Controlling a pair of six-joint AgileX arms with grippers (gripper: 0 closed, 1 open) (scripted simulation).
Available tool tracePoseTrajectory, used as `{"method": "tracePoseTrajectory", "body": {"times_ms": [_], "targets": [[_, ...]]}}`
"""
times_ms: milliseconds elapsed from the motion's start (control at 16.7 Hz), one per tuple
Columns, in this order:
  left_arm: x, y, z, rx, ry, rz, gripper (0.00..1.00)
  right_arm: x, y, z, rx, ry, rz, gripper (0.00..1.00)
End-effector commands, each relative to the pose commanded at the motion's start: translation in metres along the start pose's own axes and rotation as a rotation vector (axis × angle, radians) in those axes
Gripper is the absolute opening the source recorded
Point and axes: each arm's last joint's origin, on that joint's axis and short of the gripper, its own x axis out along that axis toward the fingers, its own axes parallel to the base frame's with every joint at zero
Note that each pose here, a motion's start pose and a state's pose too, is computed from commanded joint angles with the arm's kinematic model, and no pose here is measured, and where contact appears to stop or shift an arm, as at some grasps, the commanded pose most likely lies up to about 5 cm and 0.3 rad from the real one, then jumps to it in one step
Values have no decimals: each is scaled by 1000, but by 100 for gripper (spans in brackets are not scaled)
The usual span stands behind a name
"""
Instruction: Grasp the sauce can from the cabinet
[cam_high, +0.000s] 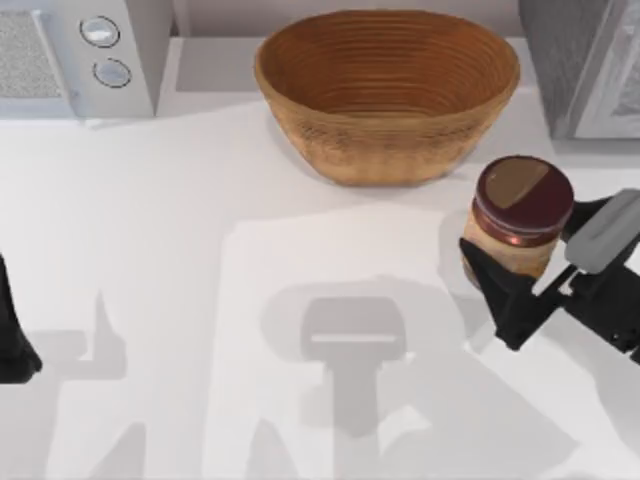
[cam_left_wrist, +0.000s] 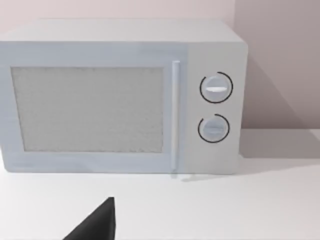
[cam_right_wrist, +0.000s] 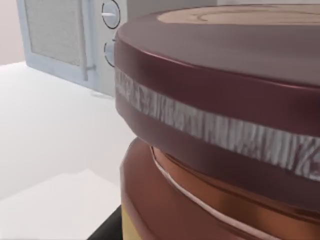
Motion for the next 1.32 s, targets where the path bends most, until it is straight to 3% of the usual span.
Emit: {"method": "tracePoseTrajectory", "body": {"times_ms": [540, 840, 1320], "targets": [[0, 0, 0, 0, 0, 0, 100, 55, 1, -23, -4, -5, 5, 0], [0, 0, 0, 0, 0, 0, 100, 61, 2, -25, -4, -5, 6, 0], [0, 0, 0, 0, 0, 0, 100, 61, 2, -25, -4, -5, 6, 60]]}}
